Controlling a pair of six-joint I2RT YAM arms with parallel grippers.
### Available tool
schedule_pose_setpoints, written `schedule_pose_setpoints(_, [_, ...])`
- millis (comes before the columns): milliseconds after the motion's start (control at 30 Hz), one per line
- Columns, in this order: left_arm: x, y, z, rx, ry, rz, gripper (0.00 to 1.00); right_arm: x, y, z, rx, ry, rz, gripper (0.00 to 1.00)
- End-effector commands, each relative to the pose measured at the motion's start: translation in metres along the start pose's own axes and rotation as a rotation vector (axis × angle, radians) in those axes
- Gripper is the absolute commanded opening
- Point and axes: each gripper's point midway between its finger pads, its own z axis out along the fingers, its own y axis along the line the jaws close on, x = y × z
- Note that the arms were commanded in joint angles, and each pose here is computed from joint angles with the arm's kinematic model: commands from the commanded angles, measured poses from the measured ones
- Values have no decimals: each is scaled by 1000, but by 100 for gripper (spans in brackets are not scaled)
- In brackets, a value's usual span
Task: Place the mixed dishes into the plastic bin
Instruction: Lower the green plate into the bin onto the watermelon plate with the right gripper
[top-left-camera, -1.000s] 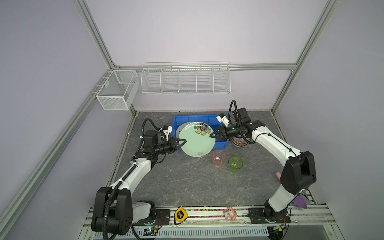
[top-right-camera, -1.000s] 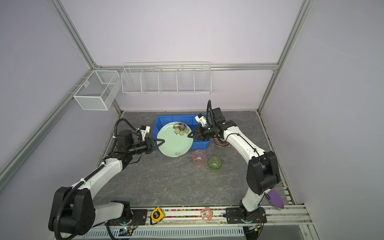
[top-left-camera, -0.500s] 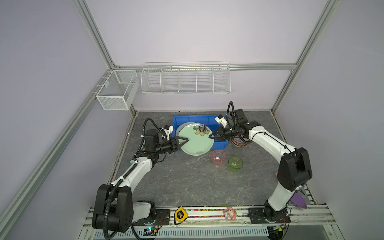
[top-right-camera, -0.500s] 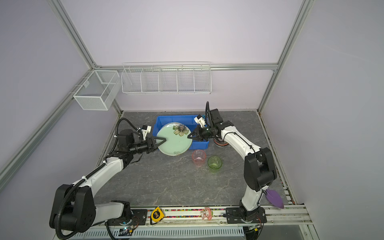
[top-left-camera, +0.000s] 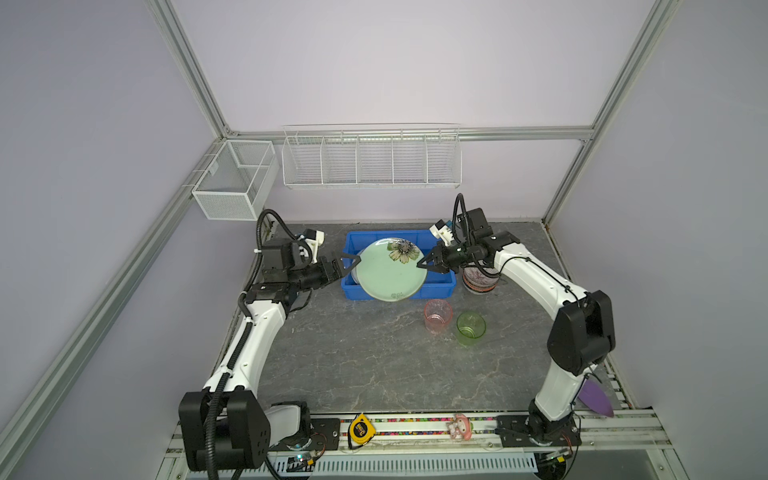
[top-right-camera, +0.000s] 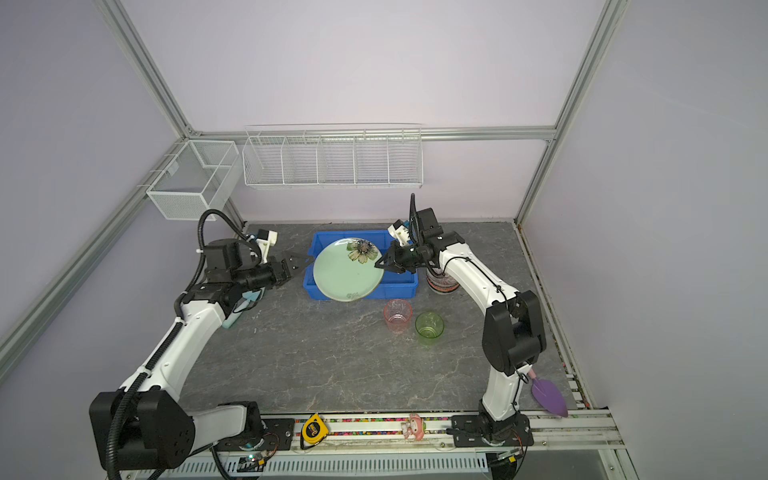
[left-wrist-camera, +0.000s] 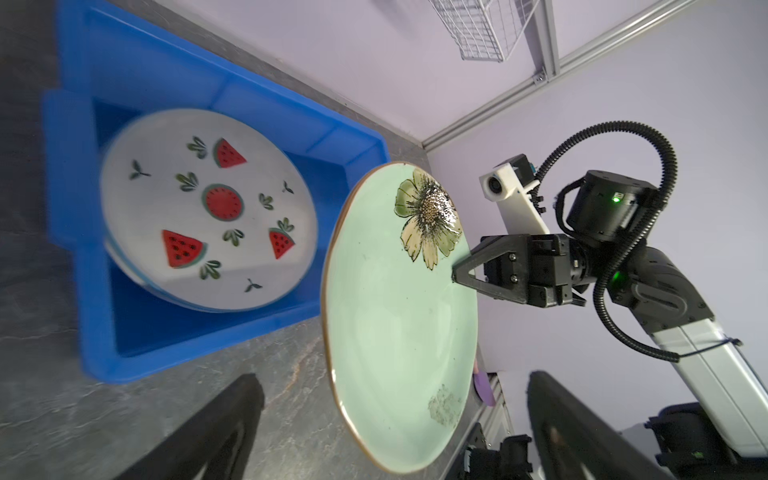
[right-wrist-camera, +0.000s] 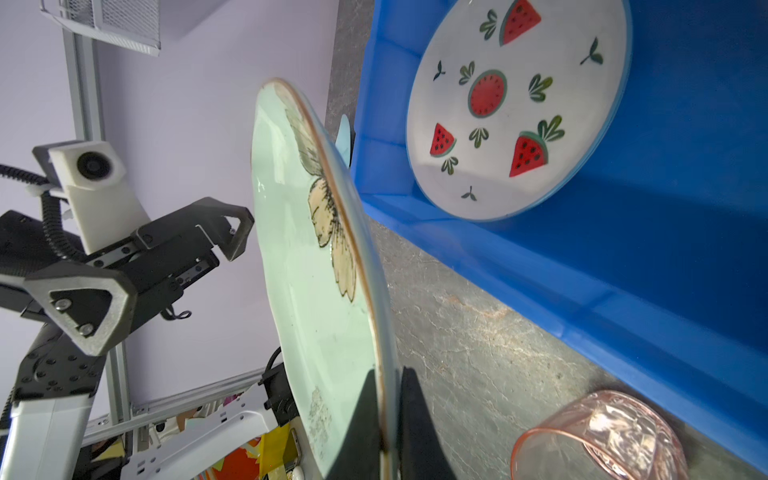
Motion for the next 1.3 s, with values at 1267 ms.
schedule_pose_setpoints(1267, [-32, 63, -1, -276, -132, 82, 100, -89, -66, 125, 94, -51, 102, 11])
